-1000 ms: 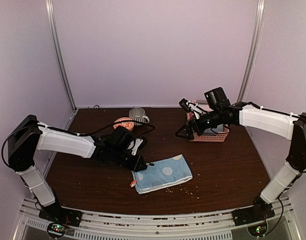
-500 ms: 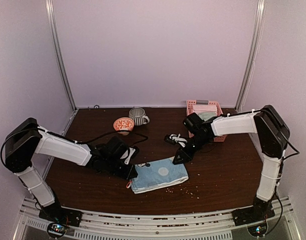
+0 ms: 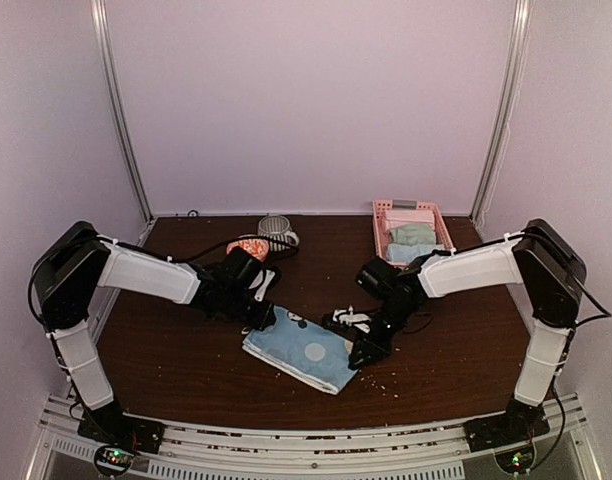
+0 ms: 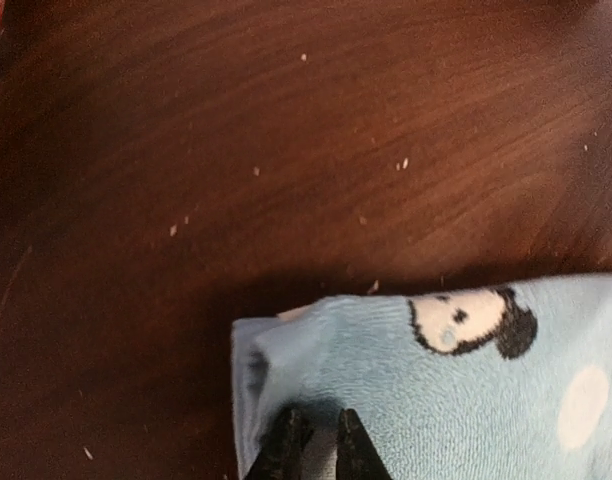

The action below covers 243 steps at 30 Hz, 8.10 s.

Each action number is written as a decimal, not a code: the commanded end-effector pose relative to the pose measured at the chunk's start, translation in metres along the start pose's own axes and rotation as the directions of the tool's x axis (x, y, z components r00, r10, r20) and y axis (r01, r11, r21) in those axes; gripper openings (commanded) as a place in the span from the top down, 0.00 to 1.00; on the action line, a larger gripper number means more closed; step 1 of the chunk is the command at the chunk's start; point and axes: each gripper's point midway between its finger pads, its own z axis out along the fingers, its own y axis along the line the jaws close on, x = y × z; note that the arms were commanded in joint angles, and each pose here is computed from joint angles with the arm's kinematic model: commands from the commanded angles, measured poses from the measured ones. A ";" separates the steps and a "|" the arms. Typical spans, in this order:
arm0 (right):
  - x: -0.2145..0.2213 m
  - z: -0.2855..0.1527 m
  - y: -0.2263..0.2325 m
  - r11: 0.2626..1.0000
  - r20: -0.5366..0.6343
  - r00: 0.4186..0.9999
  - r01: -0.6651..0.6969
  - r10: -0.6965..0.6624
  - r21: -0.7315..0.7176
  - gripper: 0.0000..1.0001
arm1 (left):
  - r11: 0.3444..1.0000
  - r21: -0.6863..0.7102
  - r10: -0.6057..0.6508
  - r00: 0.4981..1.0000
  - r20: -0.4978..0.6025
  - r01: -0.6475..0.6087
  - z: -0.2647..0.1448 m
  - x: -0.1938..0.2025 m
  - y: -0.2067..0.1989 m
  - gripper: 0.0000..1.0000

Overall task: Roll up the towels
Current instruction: Rotate the towel at the center of the board, then roll the towel at the center of the board.

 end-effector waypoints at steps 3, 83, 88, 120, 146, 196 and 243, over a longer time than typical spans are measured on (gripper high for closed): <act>0.009 0.006 0.107 0.924 -0.071 0.985 0.122 -0.158 -0.363 0.71 | 0.994 0.026 0.101 0.991 0.091 -0.104 -0.010 -0.060 -0.016 0.85; 0.007 -0.089 -0.036 0.996 0.187 0.978 -0.093 0.090 0.004 0.65 | 0.780 0.214 0.565 0.809 0.162 -0.588 -0.061 0.072 -0.170 0.77; 0.008 -0.088 -0.036 0.996 0.183 0.979 -0.093 0.092 -0.001 0.65 | 0.691 0.153 0.708 0.704 0.055 -0.707 -0.042 0.096 -0.183 0.67; 0.010 -0.085 -0.036 0.995 0.178 0.979 -0.102 0.102 -0.009 0.64 | 0.567 0.061 0.824 0.564 -0.057 -0.821 -0.016 0.124 -0.171 0.67; 0.024 -0.053 0.067 0.832 -0.004 0.865 0.484 -0.502 0.272 0.62 | 0.657 0.668 0.446 0.895 0.029 -0.349 -0.039 0.111 -0.209 1.00; 0.014 0.019 0.097 0.926 -0.083 0.936 0.322 -0.343 -0.197 0.99 | 0.704 0.696 0.230 0.973 -0.033 -0.142 -0.071 0.087 -0.165 0.66; 0.014 0.033 0.053 0.914 -0.251 0.968 -0.093 -0.009 -0.394 1.00 | 0.422 0.081 0.906 0.419 -0.056 -0.903 -0.021 0.111 -0.181 0.63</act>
